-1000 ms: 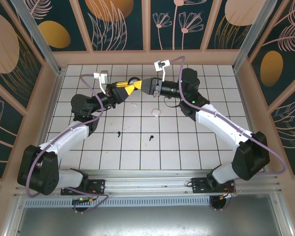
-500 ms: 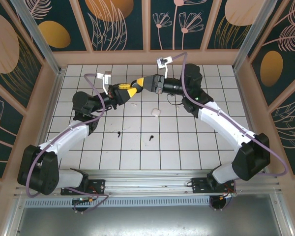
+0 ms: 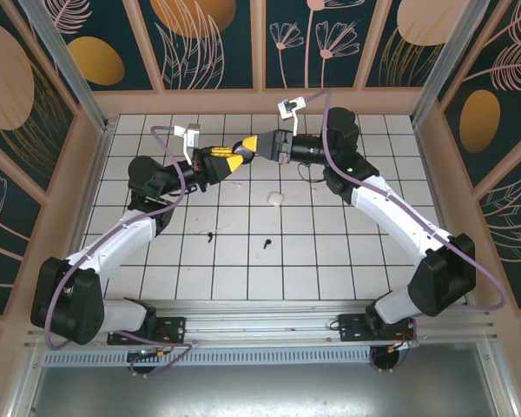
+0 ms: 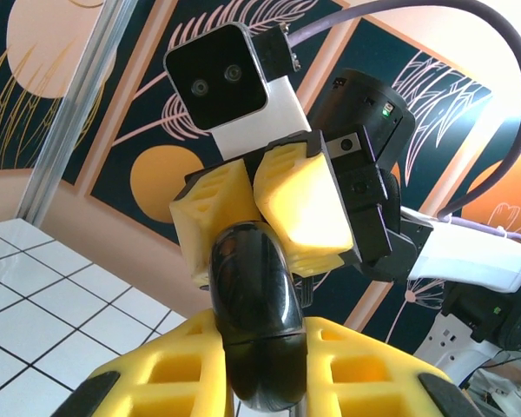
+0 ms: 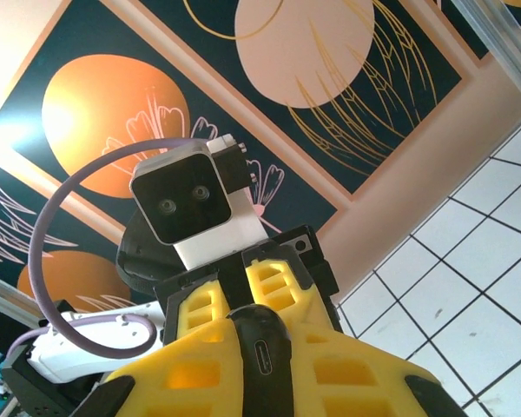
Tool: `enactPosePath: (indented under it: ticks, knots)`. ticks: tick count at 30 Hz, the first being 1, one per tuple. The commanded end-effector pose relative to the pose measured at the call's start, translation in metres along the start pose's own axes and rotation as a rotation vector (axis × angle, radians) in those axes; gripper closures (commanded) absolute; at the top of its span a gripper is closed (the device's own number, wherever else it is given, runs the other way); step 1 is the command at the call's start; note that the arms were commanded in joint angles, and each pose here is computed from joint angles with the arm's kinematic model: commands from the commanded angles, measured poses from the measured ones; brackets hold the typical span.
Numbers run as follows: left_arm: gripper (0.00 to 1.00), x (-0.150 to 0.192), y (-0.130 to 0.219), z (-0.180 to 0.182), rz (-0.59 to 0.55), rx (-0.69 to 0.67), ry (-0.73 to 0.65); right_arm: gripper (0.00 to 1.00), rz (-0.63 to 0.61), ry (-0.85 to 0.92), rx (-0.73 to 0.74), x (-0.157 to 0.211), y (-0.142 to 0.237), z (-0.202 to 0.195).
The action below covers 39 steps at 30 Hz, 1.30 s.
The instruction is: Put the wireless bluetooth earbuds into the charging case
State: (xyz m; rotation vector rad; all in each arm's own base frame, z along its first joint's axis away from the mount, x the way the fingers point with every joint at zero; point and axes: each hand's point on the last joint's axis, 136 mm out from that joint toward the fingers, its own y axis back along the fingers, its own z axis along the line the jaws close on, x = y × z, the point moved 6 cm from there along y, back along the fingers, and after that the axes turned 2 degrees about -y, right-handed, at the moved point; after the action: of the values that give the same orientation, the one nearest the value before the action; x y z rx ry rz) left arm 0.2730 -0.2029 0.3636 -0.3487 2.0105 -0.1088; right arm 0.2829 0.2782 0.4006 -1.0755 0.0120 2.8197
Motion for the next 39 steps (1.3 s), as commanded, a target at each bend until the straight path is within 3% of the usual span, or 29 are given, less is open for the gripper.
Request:
enactPosePath:
  ticks: [1, 7, 14, 21, 24, 27, 30, 34, 37, 39]
  knots:
    - [0.99, -0.004, 0.0, -0.01, -0.007, 0.028, -0.108, 0.97, 0.0, -0.064, -0.071, 0.001, -0.001, 0.002]
    - [0.99, -0.004, -0.001, -0.008, -0.007, 0.016, -0.135, 0.96, 0.013, -0.093, -0.094, 0.002, -0.003, 0.0]
    - [1.0, -0.01, -0.006, -0.001, 0.009, -0.03, -0.081, 0.75, 0.105, 0.014, 0.028, 0.015, -0.021, -0.003]
    - [0.99, -0.009, -0.011, 0.002, 0.156, -0.045, -0.091, 0.81, 0.177, 0.041, 0.049, 0.016, -0.014, -0.004]
    - [0.98, -0.01, -0.013, 0.003, 0.203, -0.009, -0.061, 0.69, 0.231, 0.052, 0.051, 0.019, -0.014, -0.005]
    - [0.99, -0.012, -0.016, 0.001, 0.237, 0.023, -0.052, 0.64, 0.272, 0.061, 0.055, 0.024, -0.013, -0.006]
    - [0.99, -0.011, -0.017, 0.003, 0.281, 0.035, -0.045, 0.67, 0.304, 0.064, 0.044, 0.027, -0.013, -0.006]
    - [1.0, -0.01, -0.017, 0.004, 0.314, 0.033, -0.042, 0.84, 0.332, 0.062, 0.071, 0.029, -0.012, -0.01]
    - [0.98, -0.013, -0.014, 0.008, 0.304, 0.001, -0.046, 0.91, 0.308, 0.053, 0.097, 0.027, -0.011, -0.015]
    - [0.81, -0.015, -0.011, 0.012, 0.288, -0.04, -0.048, 0.94, 0.264, 0.047, 0.107, 0.025, -0.012, -0.017]
